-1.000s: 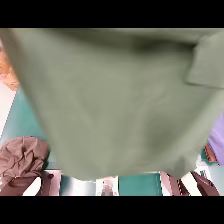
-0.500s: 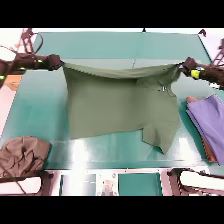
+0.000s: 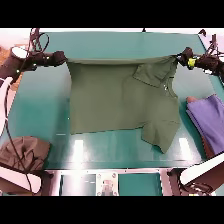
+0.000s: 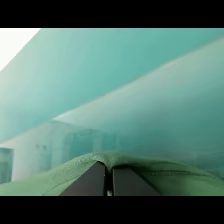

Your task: Fold the shirts.

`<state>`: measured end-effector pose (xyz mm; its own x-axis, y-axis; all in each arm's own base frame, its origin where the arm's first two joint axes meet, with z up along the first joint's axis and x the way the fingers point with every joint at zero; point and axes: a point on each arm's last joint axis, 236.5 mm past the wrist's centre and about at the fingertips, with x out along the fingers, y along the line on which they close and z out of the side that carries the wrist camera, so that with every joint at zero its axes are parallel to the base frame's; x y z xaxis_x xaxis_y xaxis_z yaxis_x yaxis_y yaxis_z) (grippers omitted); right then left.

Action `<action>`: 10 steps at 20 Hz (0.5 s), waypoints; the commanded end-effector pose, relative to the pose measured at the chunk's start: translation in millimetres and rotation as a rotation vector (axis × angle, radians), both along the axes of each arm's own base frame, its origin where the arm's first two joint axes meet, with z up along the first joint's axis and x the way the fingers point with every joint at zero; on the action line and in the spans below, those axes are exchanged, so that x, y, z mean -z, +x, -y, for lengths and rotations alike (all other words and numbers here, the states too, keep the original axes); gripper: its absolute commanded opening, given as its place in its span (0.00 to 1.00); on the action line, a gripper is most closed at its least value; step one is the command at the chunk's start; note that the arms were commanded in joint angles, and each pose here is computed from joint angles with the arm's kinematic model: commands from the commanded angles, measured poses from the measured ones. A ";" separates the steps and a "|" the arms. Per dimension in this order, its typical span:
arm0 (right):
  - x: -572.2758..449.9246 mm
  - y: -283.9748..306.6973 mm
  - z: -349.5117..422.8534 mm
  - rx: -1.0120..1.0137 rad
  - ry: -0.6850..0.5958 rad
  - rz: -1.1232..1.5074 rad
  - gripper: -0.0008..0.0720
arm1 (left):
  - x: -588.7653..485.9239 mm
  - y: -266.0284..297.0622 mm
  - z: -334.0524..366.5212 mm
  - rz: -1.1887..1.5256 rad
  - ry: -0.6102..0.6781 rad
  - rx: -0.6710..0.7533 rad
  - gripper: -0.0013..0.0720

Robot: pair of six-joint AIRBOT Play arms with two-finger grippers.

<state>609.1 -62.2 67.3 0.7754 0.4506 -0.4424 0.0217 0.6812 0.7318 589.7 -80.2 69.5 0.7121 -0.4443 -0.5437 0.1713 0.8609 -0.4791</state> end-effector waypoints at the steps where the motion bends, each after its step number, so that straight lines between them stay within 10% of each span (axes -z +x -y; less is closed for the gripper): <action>1: 4.1 0.4 5.6 -0.022 -0.039 -0.014 0.04 | 1.1 1.1 0.5 -0.013 -0.010 -0.001 0.05; 10: 78.6 -126.9 37.6 -0.274 -0.279 -0.524 0.04 | 71.6 -118.6 12.8 -0.541 0.093 0.258 0.05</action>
<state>534.8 -82.7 11.4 0.4961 0.4603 -0.7362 0.0910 0.8156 0.5713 515.7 -96.9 17.4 0.3889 -0.5163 -0.7630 0.1647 0.8538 -0.4938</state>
